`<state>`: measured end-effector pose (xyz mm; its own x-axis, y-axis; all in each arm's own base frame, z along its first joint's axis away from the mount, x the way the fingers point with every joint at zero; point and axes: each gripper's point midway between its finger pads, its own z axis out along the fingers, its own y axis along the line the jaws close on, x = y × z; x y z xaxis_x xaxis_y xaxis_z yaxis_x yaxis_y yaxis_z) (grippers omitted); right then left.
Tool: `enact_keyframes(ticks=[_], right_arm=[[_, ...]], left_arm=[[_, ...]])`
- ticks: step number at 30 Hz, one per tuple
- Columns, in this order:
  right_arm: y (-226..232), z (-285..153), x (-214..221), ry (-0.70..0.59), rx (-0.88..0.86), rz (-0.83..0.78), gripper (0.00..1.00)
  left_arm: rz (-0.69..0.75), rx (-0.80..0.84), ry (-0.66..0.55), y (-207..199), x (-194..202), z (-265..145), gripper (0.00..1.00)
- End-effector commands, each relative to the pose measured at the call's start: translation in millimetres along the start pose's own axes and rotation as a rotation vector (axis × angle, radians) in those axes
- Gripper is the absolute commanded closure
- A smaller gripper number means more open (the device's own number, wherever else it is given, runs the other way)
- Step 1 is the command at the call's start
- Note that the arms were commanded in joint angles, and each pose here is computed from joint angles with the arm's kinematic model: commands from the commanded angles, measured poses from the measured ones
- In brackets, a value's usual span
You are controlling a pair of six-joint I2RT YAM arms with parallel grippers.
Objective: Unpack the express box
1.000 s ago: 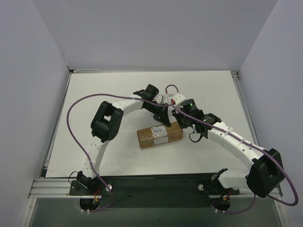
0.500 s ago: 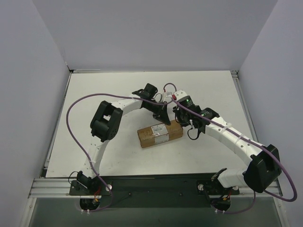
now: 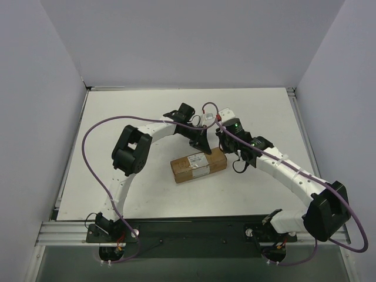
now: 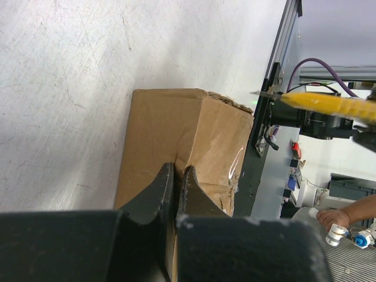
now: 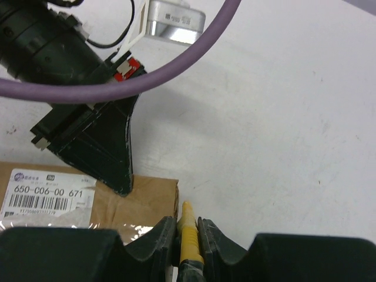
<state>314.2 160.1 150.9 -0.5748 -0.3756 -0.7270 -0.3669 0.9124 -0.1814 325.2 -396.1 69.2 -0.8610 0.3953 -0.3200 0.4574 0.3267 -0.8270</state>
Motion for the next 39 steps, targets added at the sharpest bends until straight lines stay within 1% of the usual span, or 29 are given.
enact_keyframes(ticks=[1, 7, 18, 39], right_arm=[[-10, 11, -28, -0.122, 0.037, 0.005, 1.0], [-5, 19, -26, -0.105, 0.008, 0.002, 1.0], [7, 16, -11, -0.046, -0.048, 0.003, 1.0], [10, 18, 11, 0.016, -0.065, -0.027, 1.0]], left_arm=[[0.001, -0.024, -0.023, 4, -6, -2, 1.0], [0.001, -0.026, -0.021, 4, -5, -2, 1.0], [0.006, -0.032, -0.019, 5, -4, 0, 1.0], [0.002, -0.037, -0.018, 7, -3, 1, 1.0]])
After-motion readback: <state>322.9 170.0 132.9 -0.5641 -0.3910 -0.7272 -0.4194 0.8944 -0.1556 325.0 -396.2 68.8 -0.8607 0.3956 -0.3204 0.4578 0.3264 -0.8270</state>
